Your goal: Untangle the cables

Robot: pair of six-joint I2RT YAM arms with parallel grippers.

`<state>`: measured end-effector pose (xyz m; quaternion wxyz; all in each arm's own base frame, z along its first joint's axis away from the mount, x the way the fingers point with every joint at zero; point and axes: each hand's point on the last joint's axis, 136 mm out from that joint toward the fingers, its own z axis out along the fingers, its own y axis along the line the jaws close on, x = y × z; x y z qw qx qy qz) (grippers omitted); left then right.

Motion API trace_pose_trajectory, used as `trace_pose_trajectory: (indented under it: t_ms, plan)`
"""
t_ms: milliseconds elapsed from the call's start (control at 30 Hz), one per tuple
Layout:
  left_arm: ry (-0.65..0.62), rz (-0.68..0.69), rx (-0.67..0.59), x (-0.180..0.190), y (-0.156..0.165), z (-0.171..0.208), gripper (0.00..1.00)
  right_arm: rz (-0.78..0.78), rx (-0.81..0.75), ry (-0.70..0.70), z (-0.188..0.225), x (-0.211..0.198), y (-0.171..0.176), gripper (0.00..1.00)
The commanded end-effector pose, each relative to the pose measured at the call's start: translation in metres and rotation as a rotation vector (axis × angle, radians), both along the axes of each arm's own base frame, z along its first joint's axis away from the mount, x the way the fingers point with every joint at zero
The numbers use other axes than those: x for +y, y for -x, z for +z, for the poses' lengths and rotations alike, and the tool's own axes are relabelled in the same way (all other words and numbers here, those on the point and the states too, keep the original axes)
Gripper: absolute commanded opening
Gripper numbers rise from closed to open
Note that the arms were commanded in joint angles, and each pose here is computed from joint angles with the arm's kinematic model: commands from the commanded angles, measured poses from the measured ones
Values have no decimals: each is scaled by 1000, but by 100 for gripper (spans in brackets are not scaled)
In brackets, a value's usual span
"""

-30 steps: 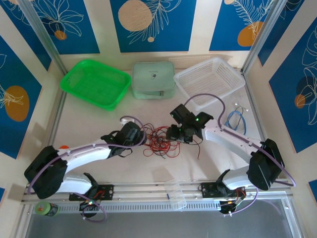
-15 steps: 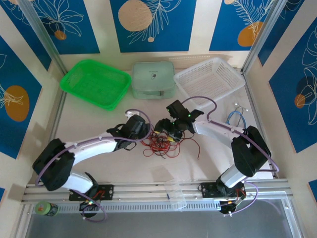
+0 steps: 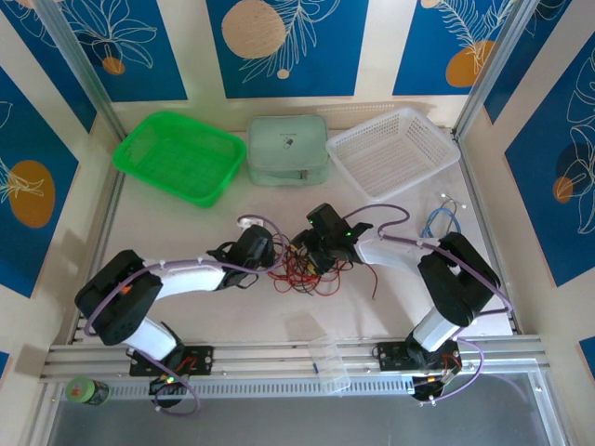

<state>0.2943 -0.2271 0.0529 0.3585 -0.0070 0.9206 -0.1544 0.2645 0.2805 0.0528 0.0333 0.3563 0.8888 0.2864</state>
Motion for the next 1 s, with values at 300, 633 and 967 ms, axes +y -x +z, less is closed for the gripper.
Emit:
trace_pose_trajectory:
  t_ms: [300,633,967]
  plan:
    - [-9,121,39,46,30,-16,0,27,-195,1,29,11,-44,0]
    - [-119,268,36,93,28,-14,0,211,-407,19,100,-14,-19,0]
    - [-126,318,24,111,23,-4,0,190,-293,161,63,-89,35,0]
